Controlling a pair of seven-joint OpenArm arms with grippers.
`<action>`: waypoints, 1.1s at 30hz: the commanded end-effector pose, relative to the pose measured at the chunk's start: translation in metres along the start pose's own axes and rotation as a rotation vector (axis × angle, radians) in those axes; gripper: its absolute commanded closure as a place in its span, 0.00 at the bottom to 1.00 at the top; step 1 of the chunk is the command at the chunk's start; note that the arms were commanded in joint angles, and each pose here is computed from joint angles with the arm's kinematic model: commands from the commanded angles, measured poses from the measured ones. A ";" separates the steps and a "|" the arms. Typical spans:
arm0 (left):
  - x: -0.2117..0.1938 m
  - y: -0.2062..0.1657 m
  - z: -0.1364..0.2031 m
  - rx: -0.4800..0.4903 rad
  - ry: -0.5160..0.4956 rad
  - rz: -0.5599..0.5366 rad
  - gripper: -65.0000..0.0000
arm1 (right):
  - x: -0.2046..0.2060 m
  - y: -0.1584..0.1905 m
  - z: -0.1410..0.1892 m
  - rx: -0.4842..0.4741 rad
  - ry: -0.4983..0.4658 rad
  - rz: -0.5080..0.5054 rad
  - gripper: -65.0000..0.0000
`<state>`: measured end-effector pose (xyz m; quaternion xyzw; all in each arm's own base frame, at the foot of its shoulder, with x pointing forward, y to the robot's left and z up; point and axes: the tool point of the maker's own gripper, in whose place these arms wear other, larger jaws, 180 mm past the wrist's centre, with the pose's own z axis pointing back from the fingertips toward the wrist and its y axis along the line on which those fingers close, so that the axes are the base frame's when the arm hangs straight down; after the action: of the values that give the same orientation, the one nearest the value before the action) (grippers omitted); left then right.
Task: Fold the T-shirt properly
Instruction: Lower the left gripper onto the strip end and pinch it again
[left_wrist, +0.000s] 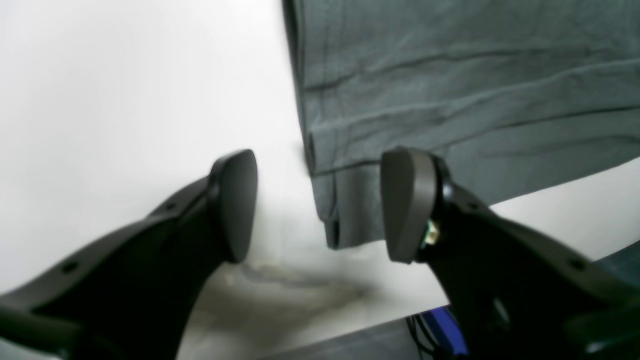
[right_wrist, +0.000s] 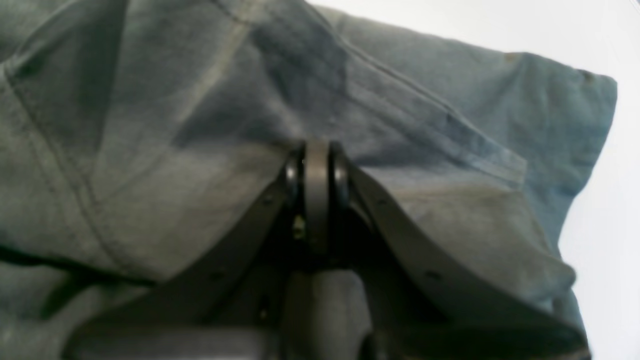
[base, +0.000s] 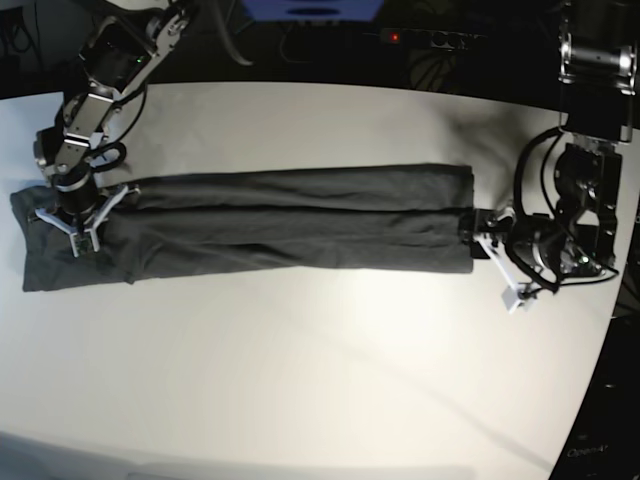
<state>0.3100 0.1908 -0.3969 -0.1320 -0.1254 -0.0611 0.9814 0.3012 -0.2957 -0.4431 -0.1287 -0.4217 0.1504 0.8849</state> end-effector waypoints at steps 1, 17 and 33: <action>0.014 0.005 0.008 0.007 -0.039 -0.001 0.41 | -0.019 0.007 0.002 0.037 0.089 0.027 0.99; -0.003 0.016 -0.029 0.001 -0.002 0.044 0.41 | -0.019 0.007 0.002 0.037 0.089 0.027 0.99; -0.046 0.009 -0.045 -0.112 0.173 -0.149 0.41 | -0.016 0.007 0.001 0.036 0.084 0.027 0.99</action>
<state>0.3079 0.1819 -0.4361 -0.1907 -0.1161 -0.1471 0.9636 0.3013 -0.2954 -0.4432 -0.1282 -0.4217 0.1503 0.8849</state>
